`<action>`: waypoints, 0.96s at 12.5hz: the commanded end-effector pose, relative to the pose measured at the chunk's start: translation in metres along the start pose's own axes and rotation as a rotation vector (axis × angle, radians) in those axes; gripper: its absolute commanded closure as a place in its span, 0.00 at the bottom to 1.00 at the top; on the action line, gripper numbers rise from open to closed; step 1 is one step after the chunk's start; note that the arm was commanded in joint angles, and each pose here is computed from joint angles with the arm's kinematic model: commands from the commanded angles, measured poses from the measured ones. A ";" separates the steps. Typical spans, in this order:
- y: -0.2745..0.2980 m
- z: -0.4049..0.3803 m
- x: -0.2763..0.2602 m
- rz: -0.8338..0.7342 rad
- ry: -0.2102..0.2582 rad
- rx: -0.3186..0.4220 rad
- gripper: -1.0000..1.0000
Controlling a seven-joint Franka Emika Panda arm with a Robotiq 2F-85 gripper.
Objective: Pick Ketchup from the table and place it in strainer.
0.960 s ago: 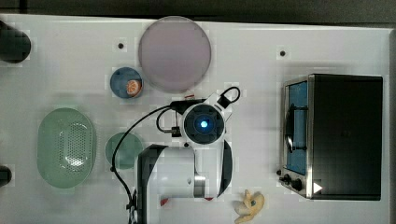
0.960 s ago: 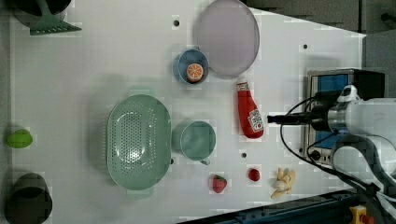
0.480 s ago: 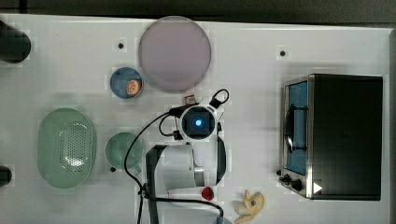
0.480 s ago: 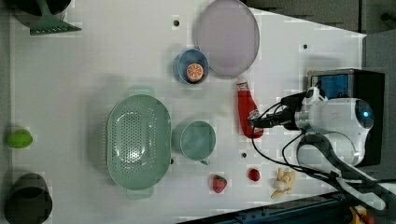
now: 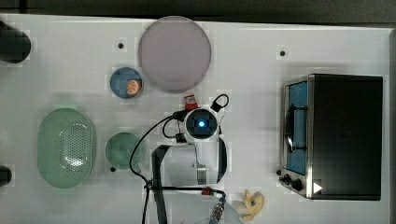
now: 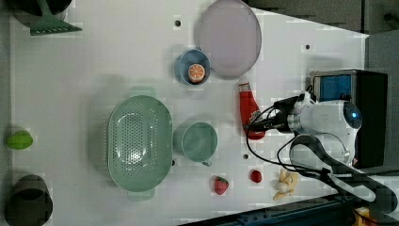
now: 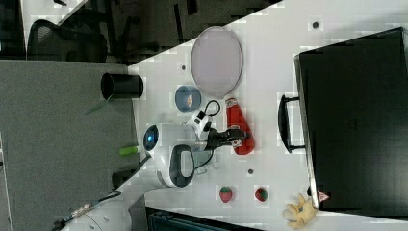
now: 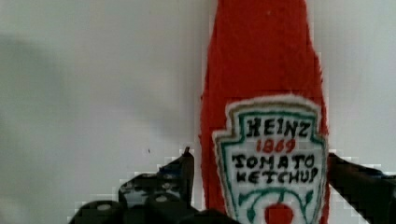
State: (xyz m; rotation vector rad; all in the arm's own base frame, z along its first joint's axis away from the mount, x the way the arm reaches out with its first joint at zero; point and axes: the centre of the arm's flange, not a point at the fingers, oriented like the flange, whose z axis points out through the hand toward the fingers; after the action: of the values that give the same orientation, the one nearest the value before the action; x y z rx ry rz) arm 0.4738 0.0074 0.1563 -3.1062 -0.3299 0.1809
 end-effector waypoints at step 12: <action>-0.021 -0.177 0.015 -0.015 0.045 -0.079 0.37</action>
State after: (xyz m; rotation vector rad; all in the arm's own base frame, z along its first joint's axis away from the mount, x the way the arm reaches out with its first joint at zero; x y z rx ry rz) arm 0.4844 0.0085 0.2743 -3.1535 -0.3444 0.2929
